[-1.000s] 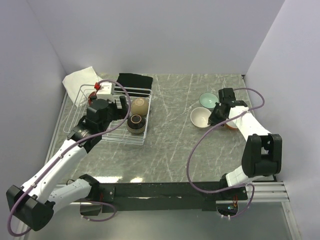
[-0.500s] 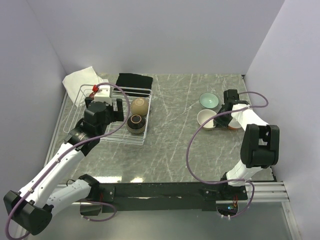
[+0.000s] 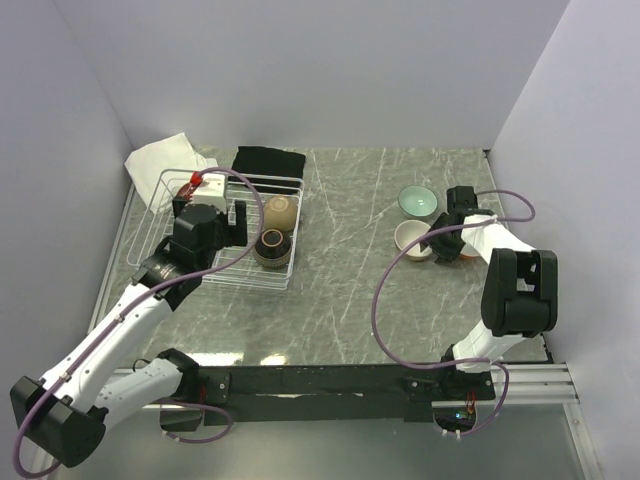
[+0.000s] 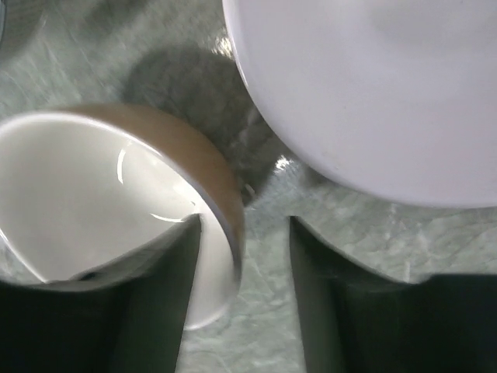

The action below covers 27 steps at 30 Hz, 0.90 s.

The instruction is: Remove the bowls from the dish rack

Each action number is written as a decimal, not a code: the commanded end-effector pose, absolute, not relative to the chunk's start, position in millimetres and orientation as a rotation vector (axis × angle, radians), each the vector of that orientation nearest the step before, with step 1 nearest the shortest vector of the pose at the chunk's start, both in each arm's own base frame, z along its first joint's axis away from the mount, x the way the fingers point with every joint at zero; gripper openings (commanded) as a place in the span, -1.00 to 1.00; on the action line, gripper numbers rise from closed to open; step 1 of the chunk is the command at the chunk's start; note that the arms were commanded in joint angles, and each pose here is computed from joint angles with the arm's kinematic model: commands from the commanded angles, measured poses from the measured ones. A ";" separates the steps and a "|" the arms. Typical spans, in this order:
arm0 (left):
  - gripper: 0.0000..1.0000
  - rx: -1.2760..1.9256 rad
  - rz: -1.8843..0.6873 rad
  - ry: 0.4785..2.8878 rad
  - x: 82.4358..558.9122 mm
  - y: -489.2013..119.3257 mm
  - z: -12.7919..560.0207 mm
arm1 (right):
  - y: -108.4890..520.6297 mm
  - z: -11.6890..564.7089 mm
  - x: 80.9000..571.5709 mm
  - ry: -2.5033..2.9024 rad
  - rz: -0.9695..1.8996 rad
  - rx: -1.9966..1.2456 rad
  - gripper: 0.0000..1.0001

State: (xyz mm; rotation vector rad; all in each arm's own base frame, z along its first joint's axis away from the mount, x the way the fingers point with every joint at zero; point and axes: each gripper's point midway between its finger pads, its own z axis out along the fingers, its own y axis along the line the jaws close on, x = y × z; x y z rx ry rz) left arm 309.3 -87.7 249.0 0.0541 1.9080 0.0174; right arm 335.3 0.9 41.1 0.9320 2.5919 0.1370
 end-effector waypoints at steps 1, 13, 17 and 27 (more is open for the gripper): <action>0.99 0.069 0.029 1.909 313.0 -88.3 257.1 | -1.9 63.3 341.4 2.496 0.156 0.929 0.28; 0.99 0.076 0.182 2.049 356.0 -57.3 241.0 | 4.0 156.2 339.0 2.243 0.202 0.787 0.96; 0.99 0.084 0.235 2.116 381.6 -38.0 228.5 | 28.5 187.5 336.7 2.162 0.297 0.648 1.00; 0.99 0.168 0.423 2.269 435.5 -5.4 197.2 | 93.0 203.7 326.9 2.148 0.524 0.431 0.99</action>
